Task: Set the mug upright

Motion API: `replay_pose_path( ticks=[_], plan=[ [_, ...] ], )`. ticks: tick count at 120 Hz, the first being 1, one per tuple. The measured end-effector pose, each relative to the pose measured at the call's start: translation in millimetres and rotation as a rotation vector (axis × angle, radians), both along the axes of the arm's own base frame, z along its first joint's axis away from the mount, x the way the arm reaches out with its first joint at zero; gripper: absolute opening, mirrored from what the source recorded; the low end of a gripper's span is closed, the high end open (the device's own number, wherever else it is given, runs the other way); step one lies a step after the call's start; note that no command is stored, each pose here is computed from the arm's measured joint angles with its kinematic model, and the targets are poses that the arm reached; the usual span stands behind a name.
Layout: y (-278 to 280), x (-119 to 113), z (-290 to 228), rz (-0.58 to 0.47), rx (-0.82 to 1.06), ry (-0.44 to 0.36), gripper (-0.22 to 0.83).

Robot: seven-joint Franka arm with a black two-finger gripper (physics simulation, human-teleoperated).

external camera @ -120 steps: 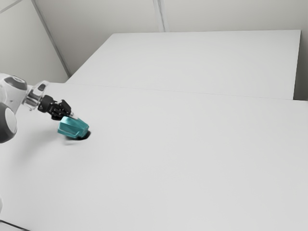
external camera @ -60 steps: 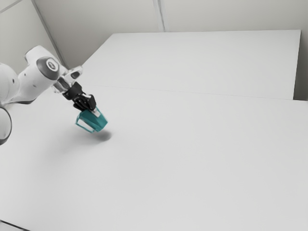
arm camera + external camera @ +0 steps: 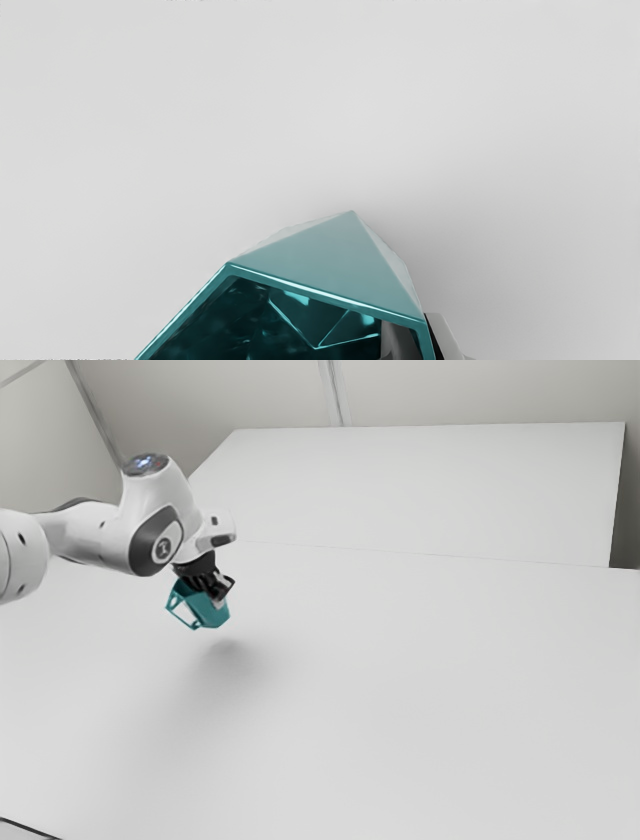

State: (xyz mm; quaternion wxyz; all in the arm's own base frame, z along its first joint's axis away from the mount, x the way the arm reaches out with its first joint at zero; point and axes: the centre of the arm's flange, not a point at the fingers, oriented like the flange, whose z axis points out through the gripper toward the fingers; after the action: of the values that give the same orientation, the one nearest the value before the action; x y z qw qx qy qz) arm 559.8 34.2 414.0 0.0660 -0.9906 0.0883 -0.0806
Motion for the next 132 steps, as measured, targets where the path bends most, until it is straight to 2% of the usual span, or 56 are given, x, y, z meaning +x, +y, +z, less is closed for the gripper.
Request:
replay_pose_path(
  ticks=[24, 68, 120, 132],
  plan=[
    [-27, -4, -14, 0.096, -0.014, -0.022, -0.17],
    [-51, -31, -44, 0.290, -0.042, 0.018, -0.17],
    [-53, -31, -76, 0.466, -0.055, 0.060, -0.17],
    [-50, -29, -74, 0.496, -0.063, 0.055, 0.04]
  ],
)
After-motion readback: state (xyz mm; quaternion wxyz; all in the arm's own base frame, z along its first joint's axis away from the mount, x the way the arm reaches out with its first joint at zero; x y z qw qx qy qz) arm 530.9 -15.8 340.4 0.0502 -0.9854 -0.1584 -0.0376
